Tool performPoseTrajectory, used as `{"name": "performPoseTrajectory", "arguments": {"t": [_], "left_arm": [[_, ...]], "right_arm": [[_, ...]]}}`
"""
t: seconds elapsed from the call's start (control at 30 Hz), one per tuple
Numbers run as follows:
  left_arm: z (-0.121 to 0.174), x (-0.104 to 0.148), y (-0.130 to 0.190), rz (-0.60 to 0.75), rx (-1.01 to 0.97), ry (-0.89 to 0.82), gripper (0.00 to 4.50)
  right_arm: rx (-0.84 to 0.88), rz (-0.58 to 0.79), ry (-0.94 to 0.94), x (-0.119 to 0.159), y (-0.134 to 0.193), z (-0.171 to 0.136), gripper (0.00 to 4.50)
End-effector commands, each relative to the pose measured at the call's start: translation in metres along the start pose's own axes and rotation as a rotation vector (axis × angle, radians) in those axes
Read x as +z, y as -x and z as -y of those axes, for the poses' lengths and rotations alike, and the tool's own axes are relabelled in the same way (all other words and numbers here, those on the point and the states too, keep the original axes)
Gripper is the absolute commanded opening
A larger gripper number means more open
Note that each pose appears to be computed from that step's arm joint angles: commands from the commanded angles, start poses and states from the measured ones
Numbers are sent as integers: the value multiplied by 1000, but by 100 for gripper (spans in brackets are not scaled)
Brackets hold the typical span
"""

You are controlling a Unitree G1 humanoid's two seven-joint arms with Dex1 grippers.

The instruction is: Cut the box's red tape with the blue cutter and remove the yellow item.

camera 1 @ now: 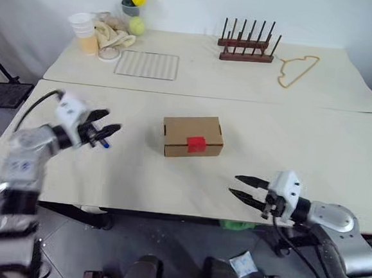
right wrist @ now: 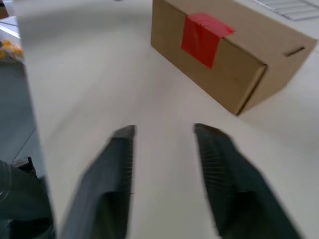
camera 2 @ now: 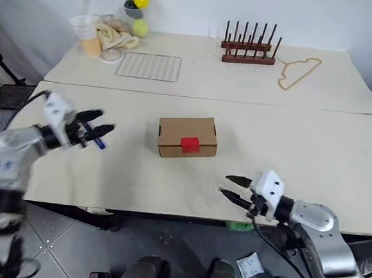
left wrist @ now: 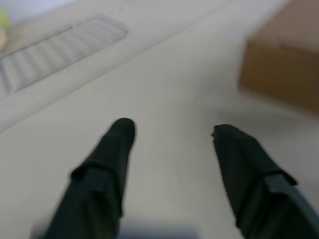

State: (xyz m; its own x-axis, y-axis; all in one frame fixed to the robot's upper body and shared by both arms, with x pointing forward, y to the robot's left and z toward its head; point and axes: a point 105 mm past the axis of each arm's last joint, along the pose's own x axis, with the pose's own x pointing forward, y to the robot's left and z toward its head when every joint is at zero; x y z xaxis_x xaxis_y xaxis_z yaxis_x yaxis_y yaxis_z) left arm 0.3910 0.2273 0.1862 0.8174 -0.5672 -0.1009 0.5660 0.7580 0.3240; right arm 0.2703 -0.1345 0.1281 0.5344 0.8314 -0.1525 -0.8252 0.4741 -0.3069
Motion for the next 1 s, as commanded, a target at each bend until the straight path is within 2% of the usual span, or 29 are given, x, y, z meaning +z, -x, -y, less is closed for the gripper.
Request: {"name": "performPoseTrajectory", "arguments": {"t": [0.03, 0.07, 0.2, 0.33, 0.47, 0.7, 0.8, 1.0], "left_arm": [[-9, 4, -20, -19, 30, -50, 148], [-10, 8, -32, -19, 41, -49, 112], [-2, 17, -72, -39, 33, -79, 1], [21, 15, -94, -55, -61, -51, 1], [52, 12, -103, -65, -243, -36, 1], [79, 4, -87, -93, -509, 63, 1], [103, 6, -76, -71, -653, 83, 1], [149, 16, -66, -16, -738, 156, 1]], "right_arm": [[-27, -10, 20, 4, -12, 0, 44], [-46, -18, 16, 3, -18, 2, 4], [-94, -35, -3, 3, -45, 8, 0], [-109, -18, -39, 14, -65, 11, 0], [-114, -11, -52, 19, -73, 13, 0], [-192, -32, -5, 24, -62, 37, 0], [-198, -38, 18, 28, -52, 51, 0], [-172, -39, 26, 28, -51, 66, 0]]}}
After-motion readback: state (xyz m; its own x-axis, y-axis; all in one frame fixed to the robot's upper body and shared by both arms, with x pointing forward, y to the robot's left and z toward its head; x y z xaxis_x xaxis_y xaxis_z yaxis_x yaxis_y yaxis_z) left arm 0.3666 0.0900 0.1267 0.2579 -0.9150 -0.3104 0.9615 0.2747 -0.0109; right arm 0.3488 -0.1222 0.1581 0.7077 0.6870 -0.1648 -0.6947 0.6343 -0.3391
